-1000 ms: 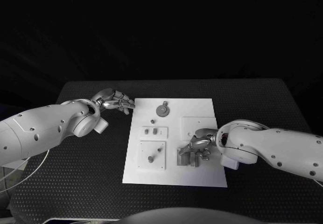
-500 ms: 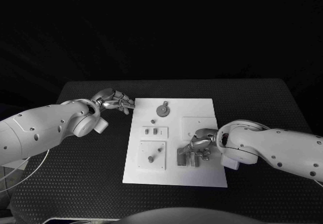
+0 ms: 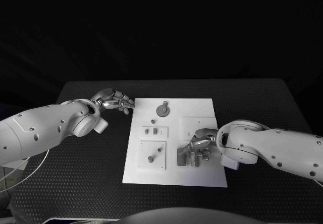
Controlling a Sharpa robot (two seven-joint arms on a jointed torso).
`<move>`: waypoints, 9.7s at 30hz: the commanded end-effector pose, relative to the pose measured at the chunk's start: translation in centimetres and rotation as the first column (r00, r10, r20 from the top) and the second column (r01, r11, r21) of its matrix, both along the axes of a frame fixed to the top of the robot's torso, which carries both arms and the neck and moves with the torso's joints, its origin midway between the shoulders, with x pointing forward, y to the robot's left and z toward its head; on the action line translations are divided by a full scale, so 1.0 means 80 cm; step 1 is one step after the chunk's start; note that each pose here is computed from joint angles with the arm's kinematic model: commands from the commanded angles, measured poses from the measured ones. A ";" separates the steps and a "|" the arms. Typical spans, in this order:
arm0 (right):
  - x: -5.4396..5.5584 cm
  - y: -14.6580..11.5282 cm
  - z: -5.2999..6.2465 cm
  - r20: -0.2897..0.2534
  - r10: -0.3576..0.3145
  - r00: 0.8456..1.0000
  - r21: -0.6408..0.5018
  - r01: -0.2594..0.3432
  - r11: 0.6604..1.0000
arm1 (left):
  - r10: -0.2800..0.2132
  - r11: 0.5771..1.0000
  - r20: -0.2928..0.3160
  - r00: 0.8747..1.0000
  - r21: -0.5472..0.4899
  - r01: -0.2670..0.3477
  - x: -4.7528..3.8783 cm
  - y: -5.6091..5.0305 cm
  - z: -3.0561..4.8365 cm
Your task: Assemble the parts on the task board
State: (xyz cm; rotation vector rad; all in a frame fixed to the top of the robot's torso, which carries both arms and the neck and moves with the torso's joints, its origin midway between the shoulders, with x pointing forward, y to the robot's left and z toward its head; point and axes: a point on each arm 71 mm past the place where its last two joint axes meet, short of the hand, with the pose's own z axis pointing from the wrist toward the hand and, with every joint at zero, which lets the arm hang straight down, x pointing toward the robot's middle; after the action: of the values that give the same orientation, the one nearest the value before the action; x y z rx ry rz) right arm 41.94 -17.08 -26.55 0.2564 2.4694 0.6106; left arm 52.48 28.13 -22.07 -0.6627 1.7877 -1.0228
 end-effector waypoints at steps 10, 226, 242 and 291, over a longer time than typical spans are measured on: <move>-0.001 -0.021 0.007 0.070 0.008 0.998 0.013 -0.009 1.000 | -0.011 1.000 0.001 1.000 -0.007 0.011 0.000 -0.001 0.0008; -0.007 -0.045 0.004 0.163 -0.055 0.985 -0.133 0.077 0.988 | -0.015 1.000 -0.014 1.000 -0.003 0.015 -0.002 0.001 -0.0008; -0.013 -0.035 0.003 0.104 -0.080 0.991 -0.084 0.089 0.993 | -0.016 1.000 -0.012 1.000 -0.004 0.016 -0.002 0.000 -0.0005; -0.018 -0.032 -0.002 0.014 -0.050 0.999 -0.083 0.051 0.995 | -0.016 1.000 -0.016 1.000 -0.003 0.016 -0.002 0.001 -0.0008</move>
State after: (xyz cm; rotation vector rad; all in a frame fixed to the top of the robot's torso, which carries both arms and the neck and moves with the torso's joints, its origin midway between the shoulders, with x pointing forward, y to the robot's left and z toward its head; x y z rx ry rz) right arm 40.57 -19.70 -26.61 0.3022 2.4484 0.4881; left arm 52.35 28.44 -22.18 -0.6675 1.8015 -1.0171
